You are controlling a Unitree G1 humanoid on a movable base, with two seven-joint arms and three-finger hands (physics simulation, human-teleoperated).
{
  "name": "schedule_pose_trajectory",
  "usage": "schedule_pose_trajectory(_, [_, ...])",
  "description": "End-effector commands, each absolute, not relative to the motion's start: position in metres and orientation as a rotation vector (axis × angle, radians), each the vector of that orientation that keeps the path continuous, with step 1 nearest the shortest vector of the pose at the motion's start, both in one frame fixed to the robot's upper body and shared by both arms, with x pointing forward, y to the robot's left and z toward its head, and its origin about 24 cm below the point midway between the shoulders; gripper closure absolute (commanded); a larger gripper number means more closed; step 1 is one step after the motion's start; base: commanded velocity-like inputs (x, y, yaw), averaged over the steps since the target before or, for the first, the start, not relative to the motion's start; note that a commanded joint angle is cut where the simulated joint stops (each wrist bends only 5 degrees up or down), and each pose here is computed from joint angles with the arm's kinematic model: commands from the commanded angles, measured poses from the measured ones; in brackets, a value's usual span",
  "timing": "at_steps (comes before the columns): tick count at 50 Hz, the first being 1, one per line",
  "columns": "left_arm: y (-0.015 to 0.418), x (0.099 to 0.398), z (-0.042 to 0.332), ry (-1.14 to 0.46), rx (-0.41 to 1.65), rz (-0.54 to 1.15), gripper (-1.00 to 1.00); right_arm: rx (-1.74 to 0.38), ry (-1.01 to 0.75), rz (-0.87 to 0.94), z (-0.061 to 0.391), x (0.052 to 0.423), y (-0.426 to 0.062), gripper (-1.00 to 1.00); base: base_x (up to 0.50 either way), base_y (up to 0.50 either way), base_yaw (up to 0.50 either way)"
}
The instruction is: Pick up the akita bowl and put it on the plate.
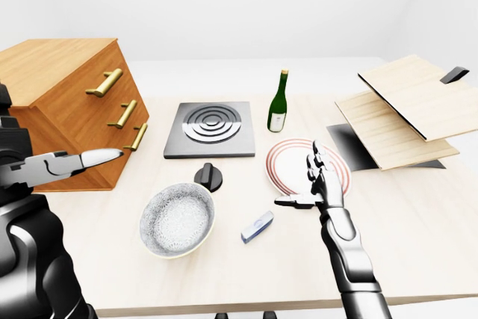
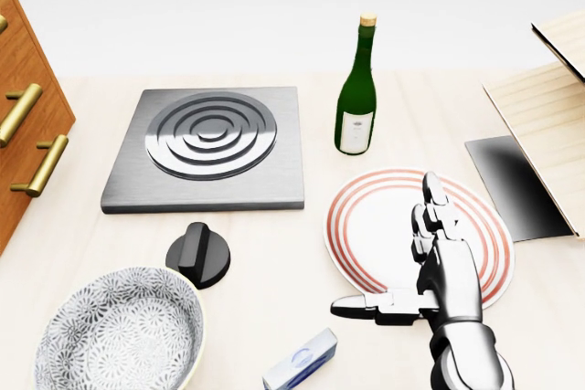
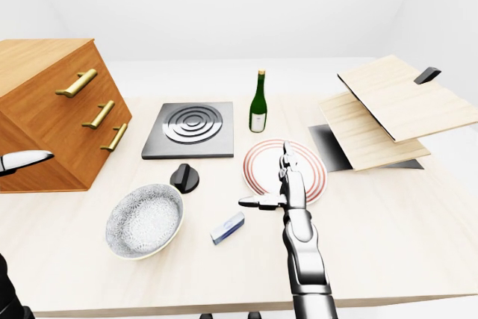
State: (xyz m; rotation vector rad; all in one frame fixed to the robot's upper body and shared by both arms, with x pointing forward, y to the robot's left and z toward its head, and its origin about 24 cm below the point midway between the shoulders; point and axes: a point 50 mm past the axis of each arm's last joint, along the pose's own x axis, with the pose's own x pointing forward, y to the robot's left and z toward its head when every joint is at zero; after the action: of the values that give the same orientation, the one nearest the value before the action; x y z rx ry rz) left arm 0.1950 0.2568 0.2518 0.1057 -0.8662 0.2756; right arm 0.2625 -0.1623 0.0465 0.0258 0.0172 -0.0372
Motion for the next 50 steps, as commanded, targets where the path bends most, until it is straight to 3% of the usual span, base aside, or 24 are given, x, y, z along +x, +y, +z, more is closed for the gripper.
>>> schedule_pose_trajectory(1, [0.257,0.193,0.255,-0.883,0.106,0.275,-1.00,0.025,0.044,-0.063,0.044,0.264,-0.163,-1.00,0.50,0.12,0.00])
schedule_pose_trajectory(5, [0.256,0.196,0.251,-0.862,0.110,0.273,-1.00,0.018,0.047,-0.056,0.044,0.265,-0.162,-1.00,0.50,0.09,0.00])
schedule_pose_trajectory(6, [0.255,0.195,0.252,-0.870,0.098,0.269,-1.00,-0.324,-0.504,0.201,0.170,0.264,-0.112,-1.00,0.00,0.00,0.00])
schedule_pose_trajectory(8, [0.254,0.194,0.252,-0.875,0.094,0.269,-1.00,-0.422,-0.604,0.254,0.191,0.257,-0.099,-1.00,0.00,0.00,0.00])
schedule_pose_trajectory(21, [0.255,0.196,0.251,-0.865,0.099,0.272,-1.00,-0.856,-0.543,0.319,0.185,0.256,-0.068,-1.00,0.00,0.00,0.00])
schedule_pose_trajectory(41, [0.253,0.195,0.252,-0.873,0.096,0.266,-1.00,-1.090,-0.403,0.336,0.153,0.240,-0.039,-1.00,0.00,0.00,0.00])
schedule_pose_trajectory(50, [0.253,0.196,0.249,-0.858,0.095,0.267,-1.00,-1.209,-0.482,0.362,0.147,0.218,-0.020,-1.00,0.00,0.00,0.00])
